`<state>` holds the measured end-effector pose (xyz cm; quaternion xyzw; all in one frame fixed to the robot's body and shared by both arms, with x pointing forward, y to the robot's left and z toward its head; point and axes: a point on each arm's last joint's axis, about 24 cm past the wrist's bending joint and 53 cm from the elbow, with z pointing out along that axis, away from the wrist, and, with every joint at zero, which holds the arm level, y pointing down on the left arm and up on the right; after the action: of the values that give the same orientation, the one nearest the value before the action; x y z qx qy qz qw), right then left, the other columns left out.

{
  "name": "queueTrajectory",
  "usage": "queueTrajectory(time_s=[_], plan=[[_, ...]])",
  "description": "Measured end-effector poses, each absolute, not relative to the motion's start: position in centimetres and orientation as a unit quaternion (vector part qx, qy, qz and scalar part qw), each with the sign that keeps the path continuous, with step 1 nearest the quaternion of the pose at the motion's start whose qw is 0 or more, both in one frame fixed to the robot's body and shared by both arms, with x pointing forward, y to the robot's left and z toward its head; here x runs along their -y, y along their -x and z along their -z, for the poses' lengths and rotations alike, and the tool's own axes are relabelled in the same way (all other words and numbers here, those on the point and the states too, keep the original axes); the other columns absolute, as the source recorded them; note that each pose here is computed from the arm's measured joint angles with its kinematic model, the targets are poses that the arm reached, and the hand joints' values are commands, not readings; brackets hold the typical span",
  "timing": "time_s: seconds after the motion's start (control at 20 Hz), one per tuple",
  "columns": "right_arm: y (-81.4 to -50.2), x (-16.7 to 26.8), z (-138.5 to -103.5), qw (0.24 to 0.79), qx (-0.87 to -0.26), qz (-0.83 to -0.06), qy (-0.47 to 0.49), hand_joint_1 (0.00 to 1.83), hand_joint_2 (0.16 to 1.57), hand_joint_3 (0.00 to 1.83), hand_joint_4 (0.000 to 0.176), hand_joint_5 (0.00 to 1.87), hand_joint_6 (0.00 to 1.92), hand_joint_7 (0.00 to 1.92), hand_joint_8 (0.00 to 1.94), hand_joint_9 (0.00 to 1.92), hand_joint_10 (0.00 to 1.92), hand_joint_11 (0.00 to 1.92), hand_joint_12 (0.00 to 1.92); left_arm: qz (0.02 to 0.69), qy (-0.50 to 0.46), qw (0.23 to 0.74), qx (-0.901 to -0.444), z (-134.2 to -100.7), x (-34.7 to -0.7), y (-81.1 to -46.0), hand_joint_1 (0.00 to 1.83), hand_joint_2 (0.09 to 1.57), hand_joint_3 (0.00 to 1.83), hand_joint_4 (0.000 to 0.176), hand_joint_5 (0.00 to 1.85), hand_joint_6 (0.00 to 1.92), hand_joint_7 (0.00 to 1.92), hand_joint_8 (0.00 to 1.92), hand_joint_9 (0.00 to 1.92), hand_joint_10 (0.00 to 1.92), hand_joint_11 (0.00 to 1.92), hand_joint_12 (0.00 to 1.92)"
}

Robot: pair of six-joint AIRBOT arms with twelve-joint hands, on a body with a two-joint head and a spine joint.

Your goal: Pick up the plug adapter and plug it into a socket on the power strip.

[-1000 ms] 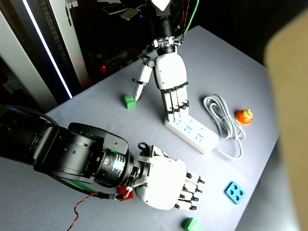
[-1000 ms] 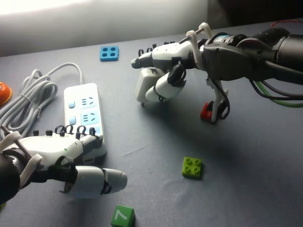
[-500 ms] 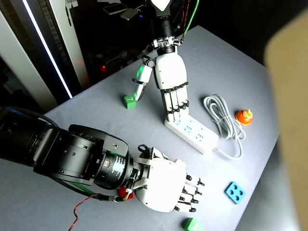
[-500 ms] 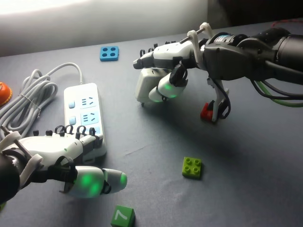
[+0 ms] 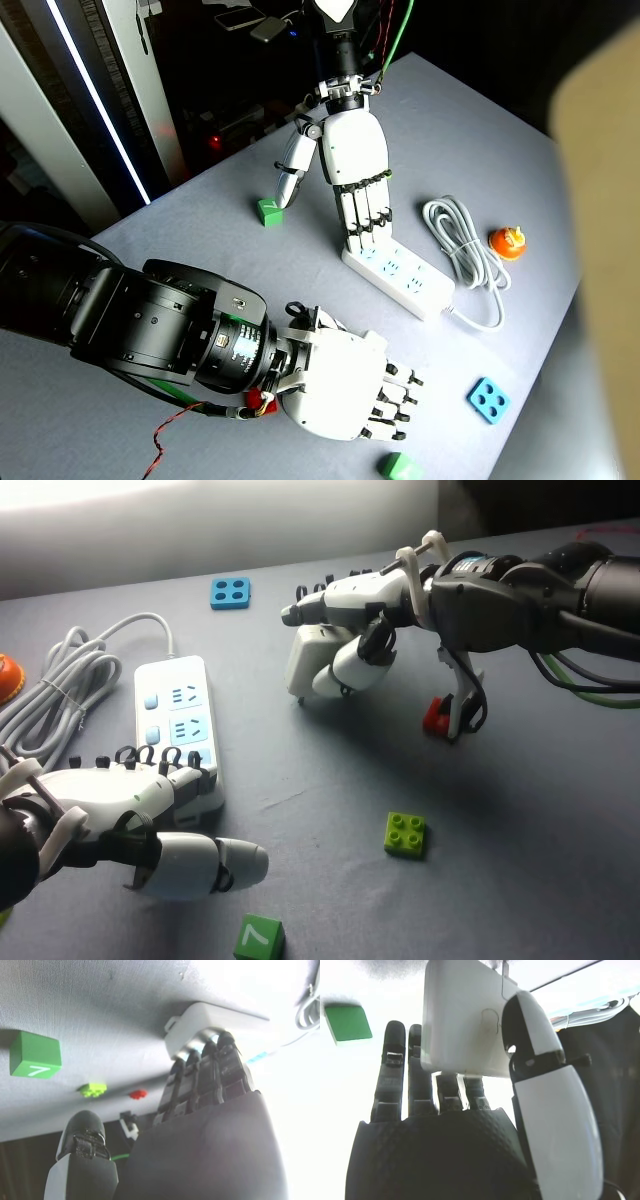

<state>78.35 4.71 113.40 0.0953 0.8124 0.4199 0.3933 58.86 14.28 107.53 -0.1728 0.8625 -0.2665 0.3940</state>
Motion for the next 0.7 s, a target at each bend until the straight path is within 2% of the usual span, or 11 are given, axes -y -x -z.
queueTrajectory(time_s=[0.1, 0.25, 0.35, 0.4, 0.5, 0.6, 0.65, 0.7], plan=[[-78.34, -4.71, -113.38, 0.393, -0.813, -0.420, -0.095, 0.96, 1.22, 0.00, 0.000, 0.23, 0.01, 0.24, 0.01, 0.26, 0.01, 0.00, 0.78, 0.267, 0.174, 0.393, -0.863, -107.48, -14.31, -58.84, 0.00, 1.14, 0.00, 0.000, 0.00, 0.00, 0.00, 0.00, 0.00, 0.00, 0.00, 0.00], [-78.35, -4.71, -113.40, 0.394, -0.812, -0.420, -0.095, 1.07, 1.20, 0.00, 0.000, 0.35, 0.01, 0.36, 0.01, 0.36, 0.01, 0.00, 1.02, 0.266, 0.173, 0.393, -0.863, -107.40, -14.31, -58.77, 0.00, 1.14, 0.00, 0.000, 0.00, 0.00, 0.00, 0.00, 0.00, 0.00, 0.00, 0.00], [-78.35, -4.71, -113.40, 0.393, -0.812, -0.420, -0.095, 1.15, 1.17, 0.00, 0.000, 0.50, 0.02, 0.49, 0.01, 0.48, 0.02, 0.10, 1.05, 0.266, 0.173, 0.393, -0.863, -107.39, -14.32, -58.77, 0.00, 1.14, 0.00, 0.000, 0.00, 0.00, 0.01, 0.00, 0.00, 0.00, 0.00, 0.00], [-78.36, -4.71, -113.43, 0.394, -0.812, -0.420, -0.095, 1.14, 1.16, 0.00, 0.000, 0.54, 0.01, 0.54, 0.01, 0.54, 0.02, 0.16, 1.05, 0.266, 0.173, 0.393, -0.863, -107.39, -14.33, -58.77, 0.00, 1.14, 0.00, 0.000, 0.01, 0.00, 0.02, 0.01, 0.00, 0.00, 0.00, 0.00], [-78.37, -4.71, -113.45, 0.394, -0.812, -0.420, -0.095, 1.10, 1.22, 0.00, 0.000, 0.63, 0.01, 0.64, 0.01, 0.66, 0.02, 0.31, 1.07, 0.266, 0.174, 0.392, -0.863, -107.34, -14.34, -58.74, 0.00, 1.13, 0.00, 0.000, 0.01, 0.00, 0.02, 0.01, 0.00, 0.00, 0.00, 0.00], [-78.37, -4.71, -113.45, 0.394, -0.812, -0.420, -0.095, 1.13, 1.22, 0.00, 0.000, 0.74, 0.02, 0.78, 0.02, 0.80, 0.04, 0.41, 1.13, 0.266, 0.174, 0.392, -0.863, -107.31, -14.36, -58.73, 0.00, 1.14, 0.00, 0.000, 0.01, 0.00, 0.01, 0.00, 0.00, 0.00, 0.00, 0.00], [-78.37, -4.71, -113.45, 0.394, -0.812, -0.420, -0.095, 1.17, 1.20, 0.00, 0.000, 0.79, 1.01, 0.87, 0.89, 0.95, 0.08, 0.60, 1.11, 0.265, 0.175, 0.392, -0.863, -107.32, -14.37, -58.71, 0.00, 1.14, 0.00, 0.000, 0.01, 0.00, 0.02, 0.00, 0.00, 0.00, 0.00, 0.00], [-78.37, -4.71, -113.44, 0.394, -0.812, -0.420, -0.095, 1.18, 1.19, 0.00, 0.008, 0.79, 1.21, 0.89, 1.10, 1.04, 0.11, 0.67, 1.13, 0.265, 0.175, 0.393, -0.863, -107.32, -14.38, -58.72, 0.00, 1.14, 0.00, 0.000, 0.01, 0.00, 0.02, 0.01, 0.00, 0.00, 0.00, 0.00]])
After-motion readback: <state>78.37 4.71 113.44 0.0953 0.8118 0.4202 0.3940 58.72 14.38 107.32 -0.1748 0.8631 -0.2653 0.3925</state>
